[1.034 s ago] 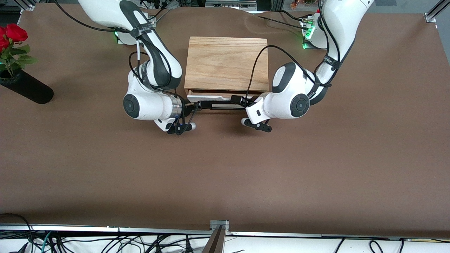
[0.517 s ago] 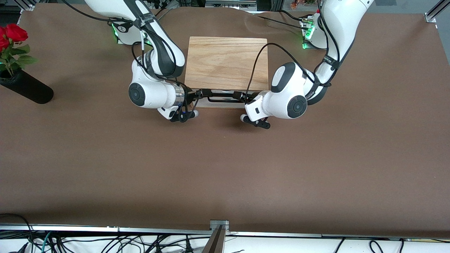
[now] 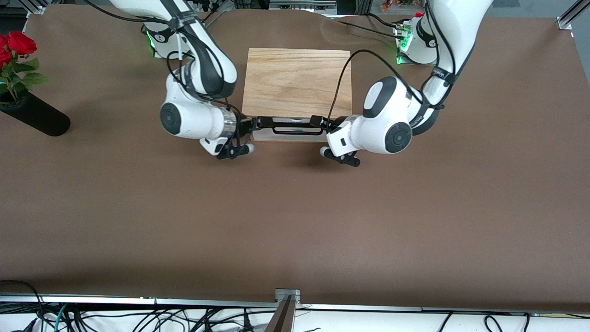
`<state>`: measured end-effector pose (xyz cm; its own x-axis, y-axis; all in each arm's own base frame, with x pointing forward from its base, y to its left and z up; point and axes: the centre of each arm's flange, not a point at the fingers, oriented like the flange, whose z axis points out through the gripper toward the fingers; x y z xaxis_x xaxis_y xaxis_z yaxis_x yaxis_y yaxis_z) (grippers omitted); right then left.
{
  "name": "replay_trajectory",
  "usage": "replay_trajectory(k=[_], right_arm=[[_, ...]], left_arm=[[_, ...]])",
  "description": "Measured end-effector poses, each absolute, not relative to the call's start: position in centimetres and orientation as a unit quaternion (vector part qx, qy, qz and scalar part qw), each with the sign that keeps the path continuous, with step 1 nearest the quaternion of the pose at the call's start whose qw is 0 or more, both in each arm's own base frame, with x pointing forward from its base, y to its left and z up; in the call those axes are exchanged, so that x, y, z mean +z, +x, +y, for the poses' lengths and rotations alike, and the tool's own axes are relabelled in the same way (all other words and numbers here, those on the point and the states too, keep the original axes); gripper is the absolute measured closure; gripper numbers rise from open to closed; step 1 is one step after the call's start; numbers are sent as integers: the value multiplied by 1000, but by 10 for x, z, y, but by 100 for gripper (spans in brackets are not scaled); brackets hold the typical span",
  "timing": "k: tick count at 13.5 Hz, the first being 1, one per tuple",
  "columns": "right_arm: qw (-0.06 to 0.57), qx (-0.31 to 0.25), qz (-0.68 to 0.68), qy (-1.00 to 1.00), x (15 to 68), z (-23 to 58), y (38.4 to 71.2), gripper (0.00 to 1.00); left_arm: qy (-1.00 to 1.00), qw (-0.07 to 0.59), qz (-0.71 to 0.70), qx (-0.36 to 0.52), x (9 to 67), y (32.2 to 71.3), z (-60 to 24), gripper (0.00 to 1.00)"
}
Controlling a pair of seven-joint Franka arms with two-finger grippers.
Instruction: Close drawer with both arms simultaneously
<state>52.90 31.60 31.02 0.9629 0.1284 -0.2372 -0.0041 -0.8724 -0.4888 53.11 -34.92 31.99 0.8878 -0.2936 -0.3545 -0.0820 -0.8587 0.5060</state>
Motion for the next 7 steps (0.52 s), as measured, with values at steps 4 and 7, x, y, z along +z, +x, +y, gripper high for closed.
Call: replay_trajectory(k=[4,7], right_arm=[[175,62,-35,-982,382,220,599,0],[112,34,-24,-993,429,142,629,0]], left_arm=[[960,204,-111,-154,372,550,-310,0],[978,153,-103,-100,405,574,-256,0]])
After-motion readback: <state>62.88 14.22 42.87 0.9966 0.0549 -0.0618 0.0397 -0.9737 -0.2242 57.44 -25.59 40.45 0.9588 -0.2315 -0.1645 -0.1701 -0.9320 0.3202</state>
